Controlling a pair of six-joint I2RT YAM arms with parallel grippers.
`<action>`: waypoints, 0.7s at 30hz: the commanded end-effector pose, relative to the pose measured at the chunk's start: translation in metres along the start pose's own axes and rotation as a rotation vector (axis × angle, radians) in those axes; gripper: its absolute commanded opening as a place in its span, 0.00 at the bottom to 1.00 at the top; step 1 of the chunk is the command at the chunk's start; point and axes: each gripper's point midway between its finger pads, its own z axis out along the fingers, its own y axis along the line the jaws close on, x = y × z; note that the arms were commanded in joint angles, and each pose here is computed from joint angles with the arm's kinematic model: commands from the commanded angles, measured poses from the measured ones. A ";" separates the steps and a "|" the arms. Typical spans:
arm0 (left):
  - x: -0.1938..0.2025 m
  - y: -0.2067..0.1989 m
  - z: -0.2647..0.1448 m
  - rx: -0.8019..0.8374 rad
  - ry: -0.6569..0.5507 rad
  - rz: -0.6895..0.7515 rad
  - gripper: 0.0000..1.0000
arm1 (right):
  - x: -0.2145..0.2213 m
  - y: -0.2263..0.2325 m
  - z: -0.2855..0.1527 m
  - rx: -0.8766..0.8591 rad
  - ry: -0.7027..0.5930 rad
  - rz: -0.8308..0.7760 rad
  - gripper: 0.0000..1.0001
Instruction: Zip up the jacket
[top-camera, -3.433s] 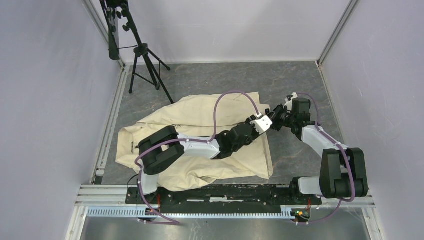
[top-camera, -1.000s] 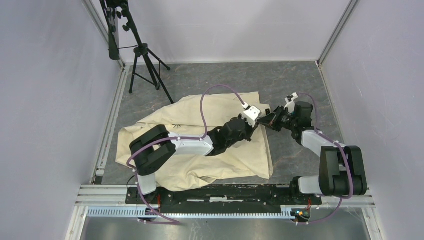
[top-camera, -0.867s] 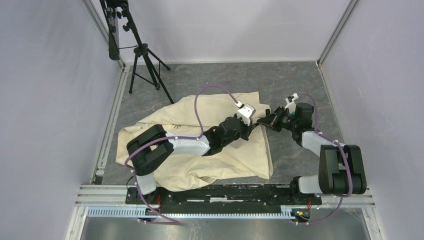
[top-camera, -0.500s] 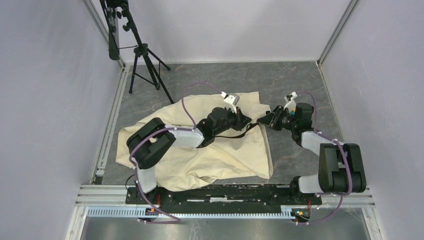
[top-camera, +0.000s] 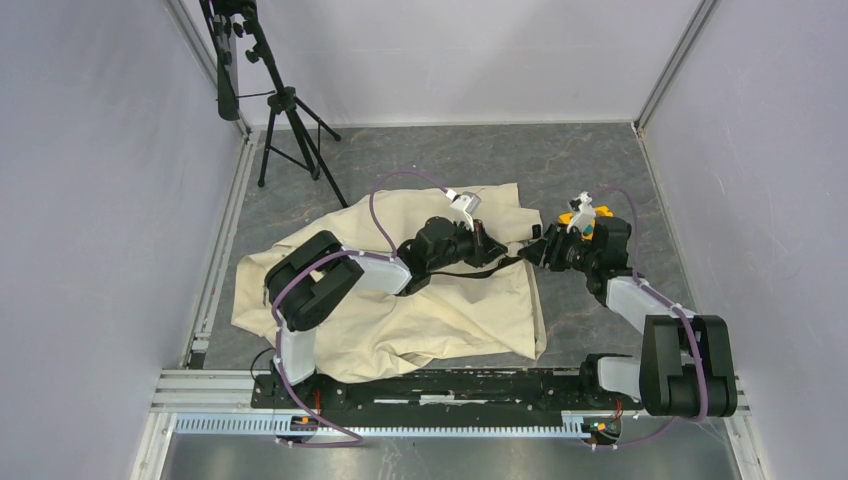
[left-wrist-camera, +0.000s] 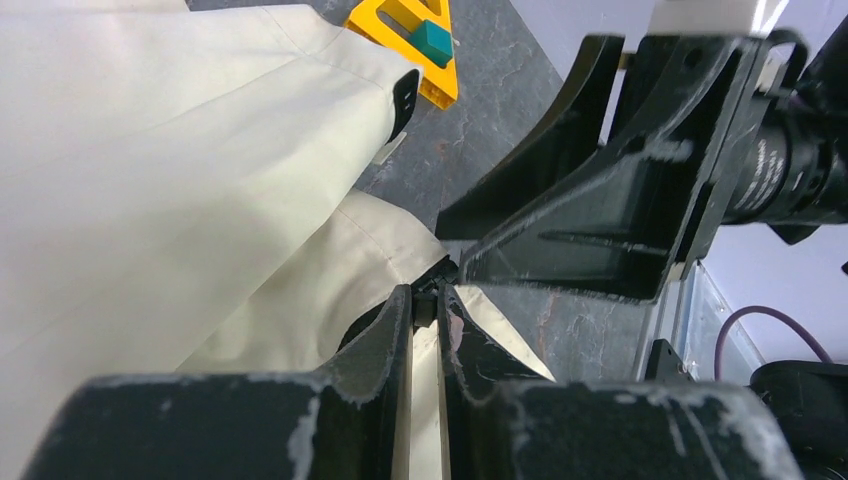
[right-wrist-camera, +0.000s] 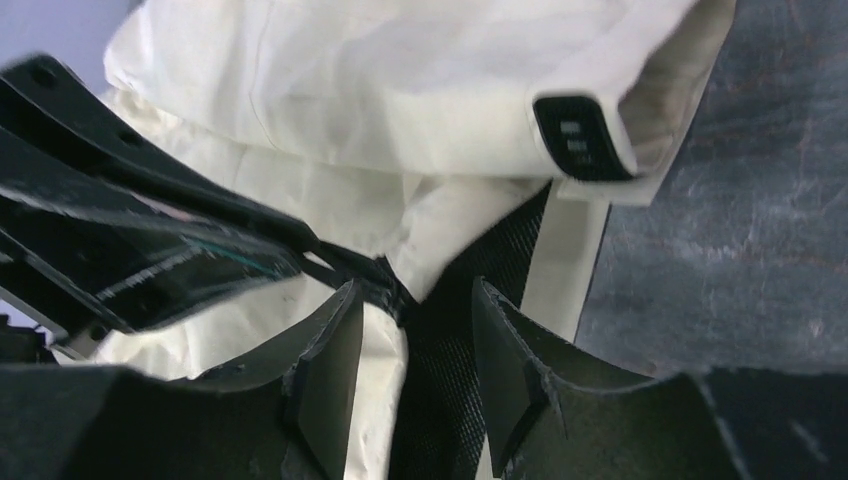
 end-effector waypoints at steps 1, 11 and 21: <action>-0.016 -0.012 0.003 0.050 -0.043 -0.032 0.02 | 0.019 -0.010 -0.007 0.031 0.032 -0.066 0.50; -0.012 -0.011 0.005 0.050 -0.031 -0.043 0.02 | 0.032 0.005 -0.006 -0.073 0.033 -0.040 0.39; -0.001 -0.015 0.008 0.023 -0.019 -0.061 0.02 | 0.015 0.010 0.001 -0.107 -0.066 0.008 0.00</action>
